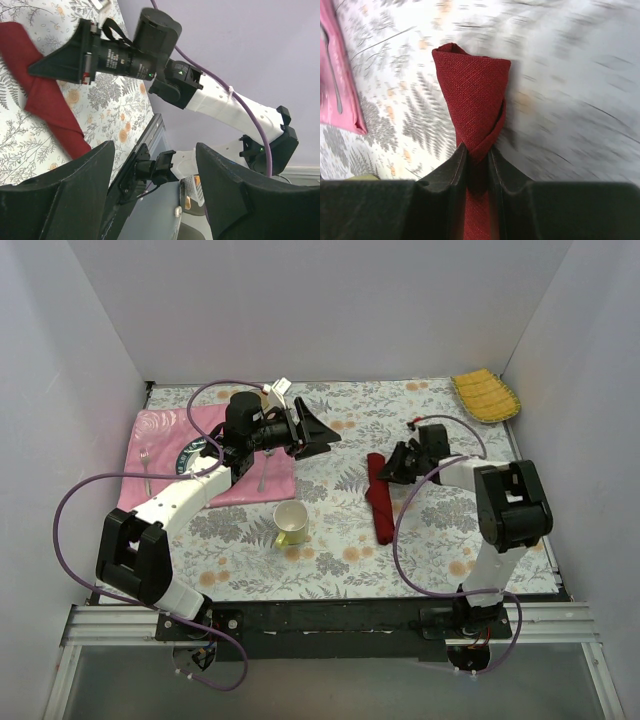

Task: Fold the napkin, place the utensils inside, and roll it up
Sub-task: Neatly place the rolled napkin to the corner

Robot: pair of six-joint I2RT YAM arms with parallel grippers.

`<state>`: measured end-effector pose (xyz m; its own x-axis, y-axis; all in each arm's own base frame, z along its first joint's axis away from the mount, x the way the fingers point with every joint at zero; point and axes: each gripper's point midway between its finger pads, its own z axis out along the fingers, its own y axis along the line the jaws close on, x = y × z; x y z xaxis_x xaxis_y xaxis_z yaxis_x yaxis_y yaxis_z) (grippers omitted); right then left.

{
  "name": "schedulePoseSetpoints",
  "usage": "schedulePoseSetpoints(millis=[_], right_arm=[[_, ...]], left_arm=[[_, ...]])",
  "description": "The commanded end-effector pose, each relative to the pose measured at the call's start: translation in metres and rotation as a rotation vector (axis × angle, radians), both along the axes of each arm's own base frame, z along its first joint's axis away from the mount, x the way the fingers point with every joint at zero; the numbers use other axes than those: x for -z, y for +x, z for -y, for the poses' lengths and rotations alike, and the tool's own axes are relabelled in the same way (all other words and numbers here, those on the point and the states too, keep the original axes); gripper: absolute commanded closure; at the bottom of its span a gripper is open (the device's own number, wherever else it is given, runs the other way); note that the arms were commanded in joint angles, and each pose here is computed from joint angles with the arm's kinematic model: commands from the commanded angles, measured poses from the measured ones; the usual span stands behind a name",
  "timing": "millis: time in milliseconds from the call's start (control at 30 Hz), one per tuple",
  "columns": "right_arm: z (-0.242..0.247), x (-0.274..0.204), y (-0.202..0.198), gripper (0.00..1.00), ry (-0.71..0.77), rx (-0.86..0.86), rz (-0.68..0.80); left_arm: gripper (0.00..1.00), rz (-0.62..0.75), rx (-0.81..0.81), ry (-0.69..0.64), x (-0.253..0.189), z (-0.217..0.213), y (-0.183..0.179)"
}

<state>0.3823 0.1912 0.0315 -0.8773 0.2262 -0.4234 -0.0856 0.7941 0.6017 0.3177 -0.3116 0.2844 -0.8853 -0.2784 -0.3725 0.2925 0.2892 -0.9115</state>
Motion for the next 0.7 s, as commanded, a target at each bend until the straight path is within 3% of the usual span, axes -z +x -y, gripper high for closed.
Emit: schedulePoseSetpoints(millis=[0,267,533,667], right_arm=[[0.073,0.004,0.000,0.86,-0.036,0.282,0.018],[0.187,0.000,-0.047,0.87,-0.116,0.590,0.019],[0.253,0.018,-0.123,0.87,-0.170,0.839,-0.040],[0.277,0.015,-0.140,0.87,-0.181,0.918,-0.018]], left_arm=[[0.34,0.065,0.039,-0.045,-0.026,-0.004,-0.016],[0.34,0.073,0.084,-0.088,-0.032,-0.006,-0.033],[0.34,0.077,0.126,-0.120,-0.039,-0.007,-0.047],[0.34,0.083,0.139,-0.127,-0.043,-0.005,-0.052]])
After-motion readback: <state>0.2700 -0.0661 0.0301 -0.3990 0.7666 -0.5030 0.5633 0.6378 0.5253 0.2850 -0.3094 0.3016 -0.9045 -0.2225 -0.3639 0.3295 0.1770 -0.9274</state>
